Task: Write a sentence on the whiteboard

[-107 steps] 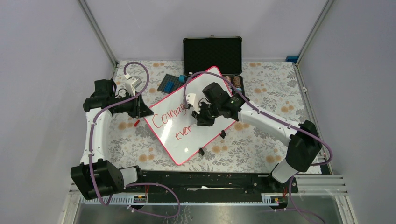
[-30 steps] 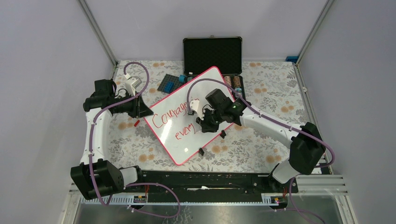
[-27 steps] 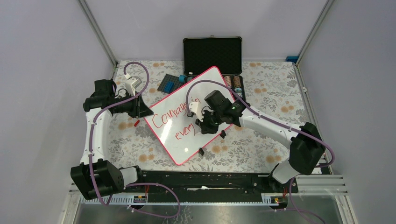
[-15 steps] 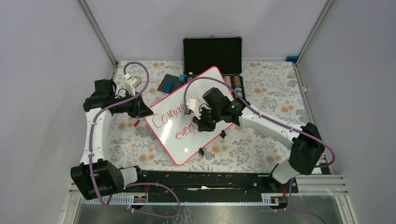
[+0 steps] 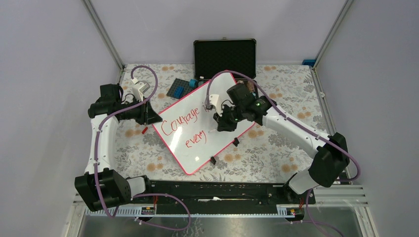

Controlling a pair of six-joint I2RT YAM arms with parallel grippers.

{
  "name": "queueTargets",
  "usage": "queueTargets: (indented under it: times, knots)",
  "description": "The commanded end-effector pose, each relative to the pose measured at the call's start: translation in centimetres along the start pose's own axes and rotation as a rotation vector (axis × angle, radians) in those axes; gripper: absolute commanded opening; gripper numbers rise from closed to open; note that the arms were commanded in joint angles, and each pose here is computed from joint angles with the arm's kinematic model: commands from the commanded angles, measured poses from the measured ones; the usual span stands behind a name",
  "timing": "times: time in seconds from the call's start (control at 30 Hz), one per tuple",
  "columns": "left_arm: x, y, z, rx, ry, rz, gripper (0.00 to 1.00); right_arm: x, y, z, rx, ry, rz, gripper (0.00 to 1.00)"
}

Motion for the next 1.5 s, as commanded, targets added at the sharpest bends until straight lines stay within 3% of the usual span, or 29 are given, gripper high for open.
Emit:
queueTargets:
  times: [0.0,0.27,0.57,1.47]
  knots:
    - [0.6,0.3,0.1,0.008,0.046,-0.018,0.02,-0.6,-2.1,0.3,-0.038,0.003,-0.023,0.00]
    - [0.5,0.3,0.2,0.009,0.047,-0.020,0.02,-2.3,-1.9,1.6,-0.042,0.052,-0.017,0.00]
    - [0.6,0.3,0.1,0.009,0.041,-0.018,0.02,-2.7,-1.7,0.4,-0.100,0.058,0.011,0.00]
    - [0.6,0.3,0.3,0.013,0.041,-0.020,0.02,-3.2,0.2,-1.2,-0.085,0.026,0.056,0.00]
Point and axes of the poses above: each gripper's point midway between its finger pads, its own y axis out along the fingers, its own x axis along the line the jaws close on, z = x × y, the point moved 10 cm from there along -y, back along the fingers, and after that the axes turned 8 degrees about y, right-handed, at the moved point
